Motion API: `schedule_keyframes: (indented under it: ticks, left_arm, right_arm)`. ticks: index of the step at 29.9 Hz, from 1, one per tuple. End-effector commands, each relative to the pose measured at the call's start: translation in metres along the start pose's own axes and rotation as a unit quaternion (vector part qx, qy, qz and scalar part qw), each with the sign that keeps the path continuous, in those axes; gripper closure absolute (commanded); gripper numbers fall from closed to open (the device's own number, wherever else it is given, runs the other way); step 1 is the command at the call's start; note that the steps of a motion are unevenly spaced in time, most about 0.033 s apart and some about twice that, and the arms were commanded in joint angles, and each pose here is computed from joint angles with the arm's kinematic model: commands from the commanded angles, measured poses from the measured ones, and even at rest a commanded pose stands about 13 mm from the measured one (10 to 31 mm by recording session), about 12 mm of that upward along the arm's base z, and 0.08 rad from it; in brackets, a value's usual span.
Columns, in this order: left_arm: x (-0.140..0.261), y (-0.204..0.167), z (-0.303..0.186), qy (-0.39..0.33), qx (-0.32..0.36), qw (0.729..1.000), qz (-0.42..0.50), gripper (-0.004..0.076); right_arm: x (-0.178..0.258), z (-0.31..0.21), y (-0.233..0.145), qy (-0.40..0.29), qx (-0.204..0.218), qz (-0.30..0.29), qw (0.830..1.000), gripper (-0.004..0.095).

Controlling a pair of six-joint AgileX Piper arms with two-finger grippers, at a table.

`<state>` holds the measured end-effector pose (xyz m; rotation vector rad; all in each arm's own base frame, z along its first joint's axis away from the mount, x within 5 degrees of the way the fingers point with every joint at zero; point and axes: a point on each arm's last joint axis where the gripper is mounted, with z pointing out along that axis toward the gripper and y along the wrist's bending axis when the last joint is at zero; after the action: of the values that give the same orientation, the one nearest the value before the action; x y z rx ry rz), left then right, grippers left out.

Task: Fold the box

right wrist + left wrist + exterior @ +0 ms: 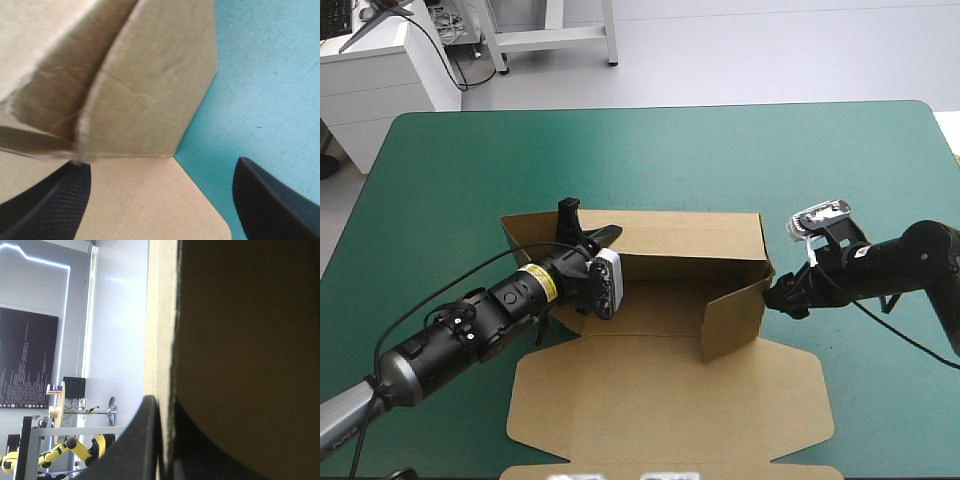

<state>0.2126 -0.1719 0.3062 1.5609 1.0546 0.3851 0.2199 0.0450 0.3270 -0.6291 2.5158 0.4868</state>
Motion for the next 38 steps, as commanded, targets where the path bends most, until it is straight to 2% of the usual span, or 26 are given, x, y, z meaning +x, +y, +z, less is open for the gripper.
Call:
schedule_keyframes:
  ticks: [1, 10, 13, 20, 27, 30, 38]
  left_arm:
    - [-0.006, 0.01, -0.005, -0.013, -0.023, 1.0, -0.009, 0.0732]
    - [-0.006, 0.01, -0.005, -0.013, -0.023, 1.0, -0.009, 0.0732]
    - [-0.006, 0.01, -0.005, -0.013, -0.023, 1.0, -0.009, 0.0732]
    - [-0.003, 0.005, -0.005, 0.003, 0.001, 1.0, -0.005, 0.0732]
    - [0.0, 0.0, -0.005, 0.022, 0.028, 0.999, -0.003, 0.0732]
    - [0.0, 0.0, -0.005, 0.021, 0.028, 0.999, -0.004, 0.0732]
    - [-0.008, -0.002, -0.005, 0.005, 0.029, 1.0, -0.001, 0.0732]
  right_arm:
    - [-0.006, -0.014, 0.011, -0.037, -0.026, -0.015, 0.999, 0.0193]
    - [-0.013, -0.006, 0.028, -0.045, -0.089, -0.046, 0.994, 0.0193]
    - [-0.019, 0.007, 0.036, -0.046, -0.095, -0.068, 0.992, 0.0193]
    - [-0.033, 0.014, 0.037, -0.107, -0.048, -0.083, 0.99, 0.0193]
    - [-0.042, 0.012, 0.026, -0.147, 0.021, -0.1, 0.984, 0.0196]
    - [-0.044, 0.012, 0.024, -0.156, 0.036, -0.104, 0.982, 0.0269]
    - [-0.033, 0.014, 0.031, -0.104, -0.011, -0.103, 0.989, 0.0688]
